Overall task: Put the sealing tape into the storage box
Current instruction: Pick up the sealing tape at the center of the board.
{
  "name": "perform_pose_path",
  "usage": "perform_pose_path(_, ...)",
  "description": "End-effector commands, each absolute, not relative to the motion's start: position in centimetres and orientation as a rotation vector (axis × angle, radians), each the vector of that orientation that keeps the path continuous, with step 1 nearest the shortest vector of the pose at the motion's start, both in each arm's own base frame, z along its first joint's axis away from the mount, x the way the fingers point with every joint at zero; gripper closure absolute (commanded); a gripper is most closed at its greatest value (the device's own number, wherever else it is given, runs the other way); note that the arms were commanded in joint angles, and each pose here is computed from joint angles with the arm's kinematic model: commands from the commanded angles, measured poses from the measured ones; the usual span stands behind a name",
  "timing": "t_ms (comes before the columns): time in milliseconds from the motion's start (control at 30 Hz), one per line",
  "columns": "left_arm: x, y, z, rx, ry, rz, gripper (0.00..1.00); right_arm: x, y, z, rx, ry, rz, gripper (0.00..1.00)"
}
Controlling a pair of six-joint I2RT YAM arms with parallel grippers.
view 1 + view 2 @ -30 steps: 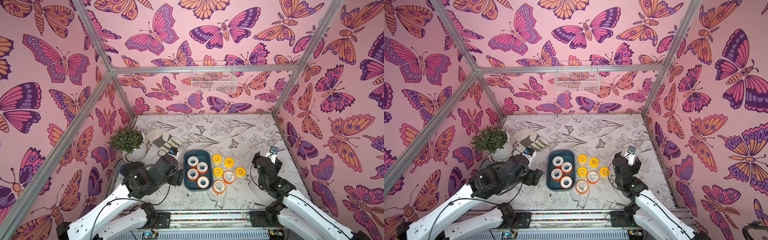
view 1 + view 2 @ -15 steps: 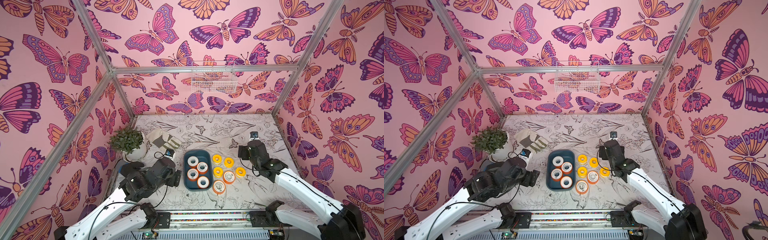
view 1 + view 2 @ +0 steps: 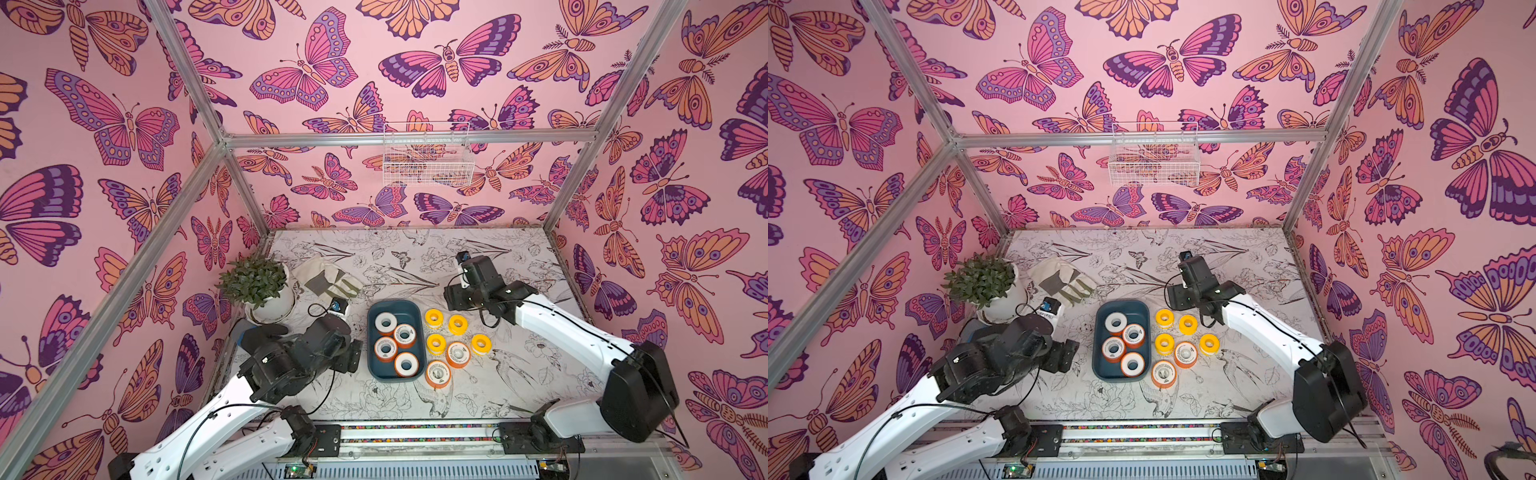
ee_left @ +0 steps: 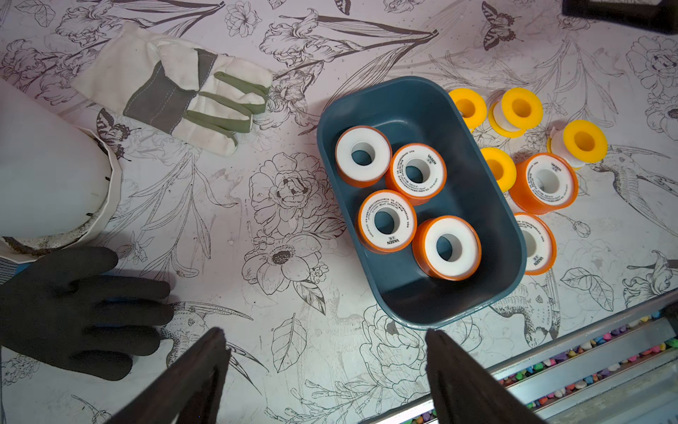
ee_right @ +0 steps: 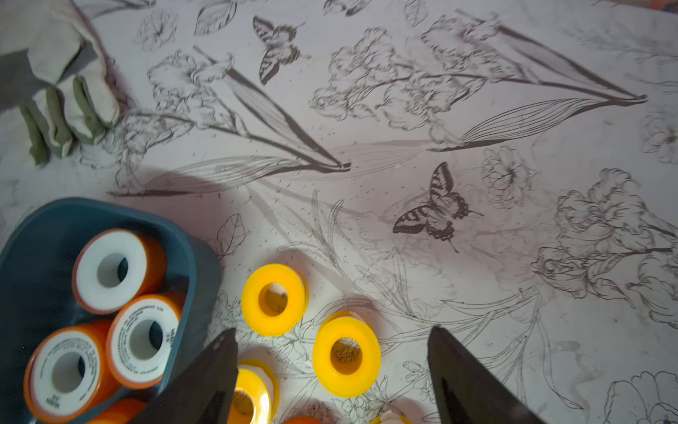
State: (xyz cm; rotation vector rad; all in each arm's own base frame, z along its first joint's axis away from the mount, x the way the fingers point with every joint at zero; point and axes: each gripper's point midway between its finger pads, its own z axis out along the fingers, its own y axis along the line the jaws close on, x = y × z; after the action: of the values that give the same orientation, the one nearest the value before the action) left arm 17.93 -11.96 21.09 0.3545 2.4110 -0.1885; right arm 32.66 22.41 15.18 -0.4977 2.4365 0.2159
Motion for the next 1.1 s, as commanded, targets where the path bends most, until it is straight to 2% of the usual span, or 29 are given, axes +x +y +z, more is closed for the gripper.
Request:
perform_pose_path(0,17.8,-11.6,20.2,0.364,2.435,-0.160,0.11,30.8,24.0,13.9,-0.676,2.521,0.179,0.15)
perform_pose_path(233,17.9,-11.6,20.2,0.358,2.438,-0.169,0.11,29.9,24.1,10.7,-0.734,2.667,0.145,0.20)
perform_pose_path(433,18.0,-11.8,20.0,0.362,2.449,-0.176,0.11,28.0,22.3,10.2,-0.699,2.737,0.106,0.22)
perform_pose_path(700,18.1,-11.8,20.0,0.353,2.451,-0.187,0.11,24.0,20.1,8.5,-0.565,2.835,0.103,0.19)
perform_pose_path(867,18.0,-11.9,19.8,0.358,2.458,-0.190,0.11,22.6,20.4,7.4,-0.567,2.852,0.087,0.14)
perform_pose_path(1067,18.0,-11.9,19.8,0.357,2.460,-0.193,0.11,21.8,20.3,6.3,-0.576,2.876,0.056,0.13)
